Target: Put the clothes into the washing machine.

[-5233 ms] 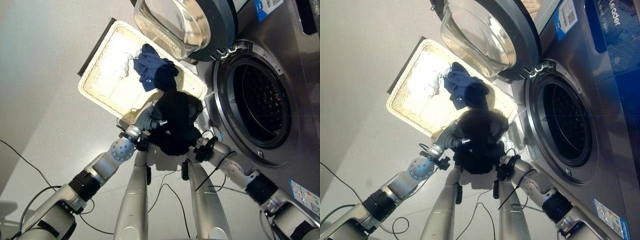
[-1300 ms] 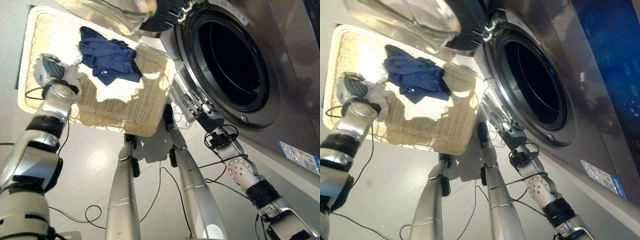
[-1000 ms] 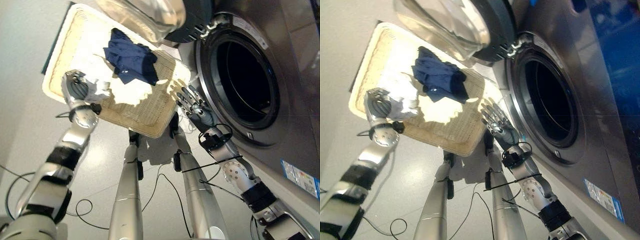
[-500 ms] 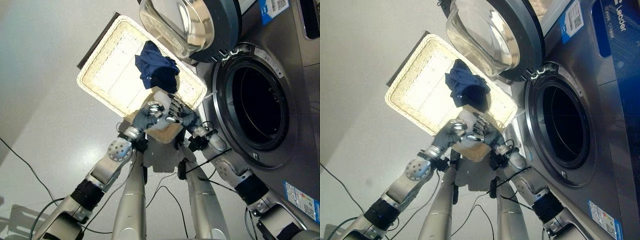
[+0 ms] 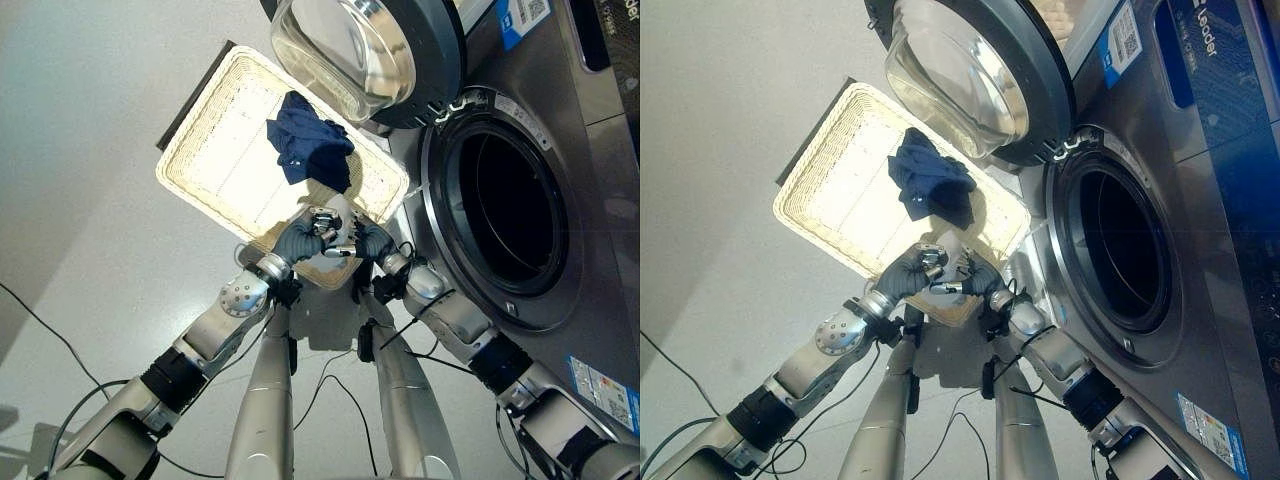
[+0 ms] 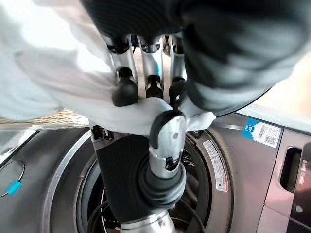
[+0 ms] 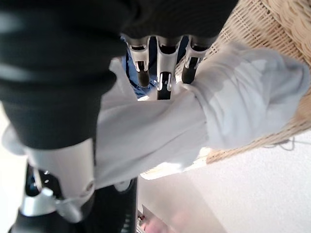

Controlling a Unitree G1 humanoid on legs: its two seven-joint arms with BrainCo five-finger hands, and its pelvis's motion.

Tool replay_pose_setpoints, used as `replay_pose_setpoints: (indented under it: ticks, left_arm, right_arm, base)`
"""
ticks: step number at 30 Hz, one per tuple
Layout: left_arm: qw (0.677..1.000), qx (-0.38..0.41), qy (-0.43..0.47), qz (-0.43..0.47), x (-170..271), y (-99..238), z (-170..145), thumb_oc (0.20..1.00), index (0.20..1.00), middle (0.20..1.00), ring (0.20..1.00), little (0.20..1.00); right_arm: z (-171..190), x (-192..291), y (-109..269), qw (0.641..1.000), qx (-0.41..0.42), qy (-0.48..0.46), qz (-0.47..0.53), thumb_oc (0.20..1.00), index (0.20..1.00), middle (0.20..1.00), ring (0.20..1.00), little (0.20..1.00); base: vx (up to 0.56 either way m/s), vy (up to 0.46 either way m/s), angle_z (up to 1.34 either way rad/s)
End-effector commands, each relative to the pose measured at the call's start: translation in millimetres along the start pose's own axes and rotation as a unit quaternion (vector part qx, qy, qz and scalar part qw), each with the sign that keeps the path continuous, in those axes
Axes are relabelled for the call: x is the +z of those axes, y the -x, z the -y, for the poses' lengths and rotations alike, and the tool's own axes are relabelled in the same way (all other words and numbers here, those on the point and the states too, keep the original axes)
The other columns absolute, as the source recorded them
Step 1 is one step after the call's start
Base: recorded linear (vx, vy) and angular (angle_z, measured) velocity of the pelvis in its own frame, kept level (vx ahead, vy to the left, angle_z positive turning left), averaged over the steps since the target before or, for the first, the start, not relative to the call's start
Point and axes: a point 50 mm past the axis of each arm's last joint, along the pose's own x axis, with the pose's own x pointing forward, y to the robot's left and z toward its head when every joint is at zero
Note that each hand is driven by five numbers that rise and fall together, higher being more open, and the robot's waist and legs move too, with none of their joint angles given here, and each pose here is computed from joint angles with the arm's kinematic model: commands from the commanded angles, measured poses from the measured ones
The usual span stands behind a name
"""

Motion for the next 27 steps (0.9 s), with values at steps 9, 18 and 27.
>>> replay_pose_setpoints:
  ticks: [9, 18, 27]
  left_arm:
    - [0.971, -0.156, 0.069, 0.169, 60, -9, 42, 0.200, 0.200, 0.200, 0.200, 0.200]
    - [0.931, -0.268, 0.190, 0.160, 67, -9, 65, 0.200, 0.200, 0.200, 0.200, 0.200]
    - [0.851, -0.347, 0.348, 0.184, 69, -11, 100, 0.200, 0.200, 0.200, 0.200, 0.200]
  right_arm:
    - [-11, -24, 8, 0.972, 0.130, 0.164, -0.112, 1.000, 1.000, 1.000, 1.000, 1.000]
    - [-22, -17, 4, 0.949, 0.208, 0.205, -0.117, 0.200, 0.200, 0.200, 0.200, 0.200]
    - [-49, -21, -1, 0.942, 0.249, 0.190, -0.122, 0.200, 0.200, 0.200, 0.200, 0.200]
  base:
    - [0.00, -0.014, -0.02]
    - [0.01, -0.024, 0.00]
    - [0.00, 0.000, 0.00]
